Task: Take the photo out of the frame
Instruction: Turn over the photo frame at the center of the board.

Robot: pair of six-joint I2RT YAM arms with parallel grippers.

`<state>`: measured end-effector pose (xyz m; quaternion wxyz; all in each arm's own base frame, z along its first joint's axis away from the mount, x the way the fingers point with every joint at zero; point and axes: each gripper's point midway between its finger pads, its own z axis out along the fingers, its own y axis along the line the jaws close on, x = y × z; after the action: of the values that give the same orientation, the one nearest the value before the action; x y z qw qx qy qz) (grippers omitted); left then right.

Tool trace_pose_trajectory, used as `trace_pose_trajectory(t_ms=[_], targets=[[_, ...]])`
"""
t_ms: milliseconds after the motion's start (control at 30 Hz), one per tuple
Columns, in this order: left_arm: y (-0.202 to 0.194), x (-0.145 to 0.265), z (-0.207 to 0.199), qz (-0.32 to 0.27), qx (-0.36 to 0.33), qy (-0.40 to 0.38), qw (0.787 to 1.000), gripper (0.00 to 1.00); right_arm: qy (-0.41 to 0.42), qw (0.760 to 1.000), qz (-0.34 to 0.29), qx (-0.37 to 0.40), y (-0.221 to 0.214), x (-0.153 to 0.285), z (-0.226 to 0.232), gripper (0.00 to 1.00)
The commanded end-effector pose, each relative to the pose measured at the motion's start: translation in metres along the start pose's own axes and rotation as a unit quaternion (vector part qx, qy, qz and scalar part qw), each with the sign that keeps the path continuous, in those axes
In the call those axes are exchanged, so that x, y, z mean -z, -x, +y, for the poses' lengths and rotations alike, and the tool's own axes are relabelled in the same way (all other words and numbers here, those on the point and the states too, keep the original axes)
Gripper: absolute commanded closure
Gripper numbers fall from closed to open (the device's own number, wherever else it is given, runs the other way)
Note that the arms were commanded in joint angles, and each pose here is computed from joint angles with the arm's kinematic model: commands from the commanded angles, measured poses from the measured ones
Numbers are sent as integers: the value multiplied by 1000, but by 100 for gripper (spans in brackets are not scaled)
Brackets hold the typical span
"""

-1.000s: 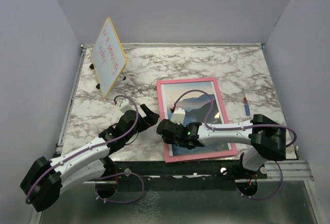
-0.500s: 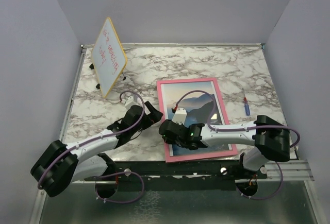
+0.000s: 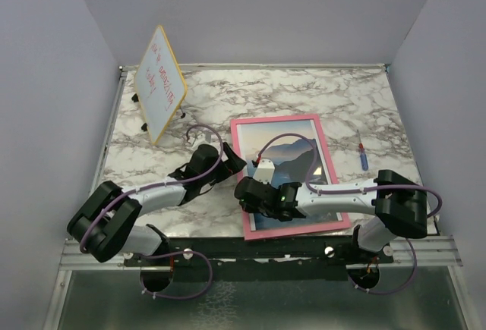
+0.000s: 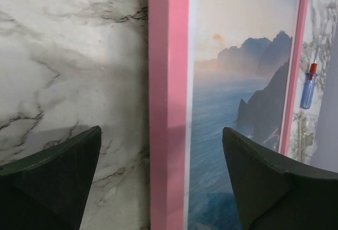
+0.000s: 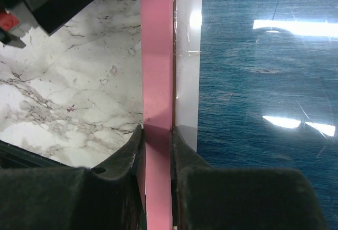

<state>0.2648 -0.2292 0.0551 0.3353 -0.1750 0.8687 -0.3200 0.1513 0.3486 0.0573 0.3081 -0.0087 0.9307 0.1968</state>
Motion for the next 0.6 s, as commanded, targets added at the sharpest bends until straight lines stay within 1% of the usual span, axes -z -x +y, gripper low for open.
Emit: trace_pose_trajectory(t_ms=[0,33,67,100,133,267,400,567], targets=[[5,-6,-22,10,-15,-36,999,6,42,998,-32,-25,18,8,23,99],[3,-8,-19,12,-17,-33,999,7,45,998,-33,-26,19,8,25,99],[2,-9,-16,15,-19,-29,999,10,46,998,-34,-26,20,9,26,100],[-2,-10,-14,25,-18,-30,999,16,49,998,-35,-25,21,10,27,100],[-5,-11,-14,32,-15,-35,999,20,51,998,-36,-25,22,11,28,99],[-14,-14,-17,47,-5,-56,997,23,63,997,-40,-30,23,15,27,99],[-16,-14,-30,57,-8,-88,994,27,78,995,-44,-41,23,17,27,99],[-17,-11,-49,69,-10,-134,989,30,71,996,-38,-38,21,15,27,100]])
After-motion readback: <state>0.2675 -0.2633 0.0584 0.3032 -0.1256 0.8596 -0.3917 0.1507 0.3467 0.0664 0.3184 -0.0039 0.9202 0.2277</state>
